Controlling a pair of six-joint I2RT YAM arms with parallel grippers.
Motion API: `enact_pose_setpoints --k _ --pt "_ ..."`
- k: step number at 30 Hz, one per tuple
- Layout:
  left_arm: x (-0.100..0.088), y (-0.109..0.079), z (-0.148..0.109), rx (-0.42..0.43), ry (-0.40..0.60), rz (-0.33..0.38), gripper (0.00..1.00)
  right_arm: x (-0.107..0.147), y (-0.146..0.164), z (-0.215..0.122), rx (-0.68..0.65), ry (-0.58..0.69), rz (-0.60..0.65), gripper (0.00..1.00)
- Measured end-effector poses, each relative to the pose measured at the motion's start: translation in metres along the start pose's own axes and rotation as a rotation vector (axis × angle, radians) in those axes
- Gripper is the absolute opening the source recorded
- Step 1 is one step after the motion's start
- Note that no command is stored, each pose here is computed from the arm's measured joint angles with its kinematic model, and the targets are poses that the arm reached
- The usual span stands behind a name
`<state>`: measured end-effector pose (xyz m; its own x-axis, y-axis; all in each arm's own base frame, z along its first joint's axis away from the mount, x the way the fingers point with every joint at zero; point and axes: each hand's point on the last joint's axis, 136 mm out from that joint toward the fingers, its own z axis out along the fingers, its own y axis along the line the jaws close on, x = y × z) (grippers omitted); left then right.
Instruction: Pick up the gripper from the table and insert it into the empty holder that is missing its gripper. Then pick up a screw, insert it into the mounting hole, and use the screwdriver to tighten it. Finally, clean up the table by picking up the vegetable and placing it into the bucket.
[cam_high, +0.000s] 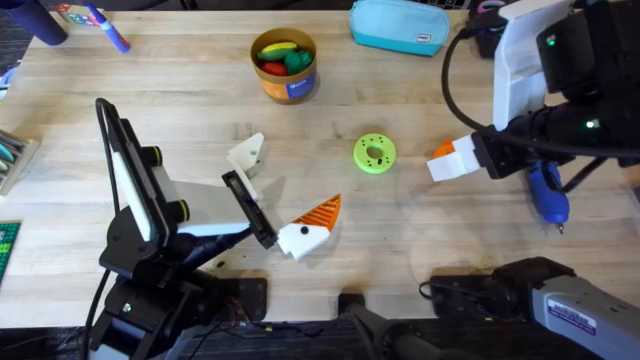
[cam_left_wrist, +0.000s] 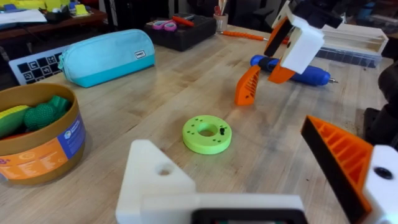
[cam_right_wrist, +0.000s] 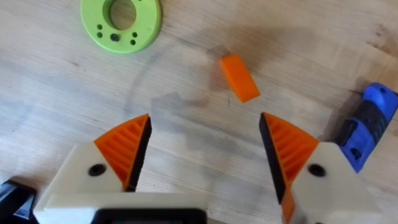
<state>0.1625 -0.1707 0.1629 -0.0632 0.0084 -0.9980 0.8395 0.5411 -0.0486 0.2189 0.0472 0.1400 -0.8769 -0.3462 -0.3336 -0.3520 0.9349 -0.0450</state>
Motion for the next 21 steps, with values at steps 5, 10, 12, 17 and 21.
enact_pose_setpoints --k 5,10,12,17,21 --pt "-0.002 0.0 0.0 -0.002 -0.002 0.001 0.994 0.007 0.001 0.003 -0.005 0.05 -0.003 0.981" --pt "-0.002 0.0 0.0 -0.001 -0.002 0.001 0.994 -0.009 -0.005 -0.008 0.026 -0.008 -0.006 0.981" --pt "-0.002 0.0 0.0 -0.001 -0.002 0.001 0.994 -0.02 -0.011 -0.013 0.056 -0.056 -0.005 0.981" --pt "-0.002 0.0 0.0 -0.001 -0.002 0.001 0.994 -0.026 -0.018 -0.015 0.093 -0.076 -0.022 0.981" --pt "-0.002 0.0 0.0 -0.001 -0.002 0.001 0.994 -0.022 -0.019 -0.009 0.098 -0.031 -0.11 0.981"
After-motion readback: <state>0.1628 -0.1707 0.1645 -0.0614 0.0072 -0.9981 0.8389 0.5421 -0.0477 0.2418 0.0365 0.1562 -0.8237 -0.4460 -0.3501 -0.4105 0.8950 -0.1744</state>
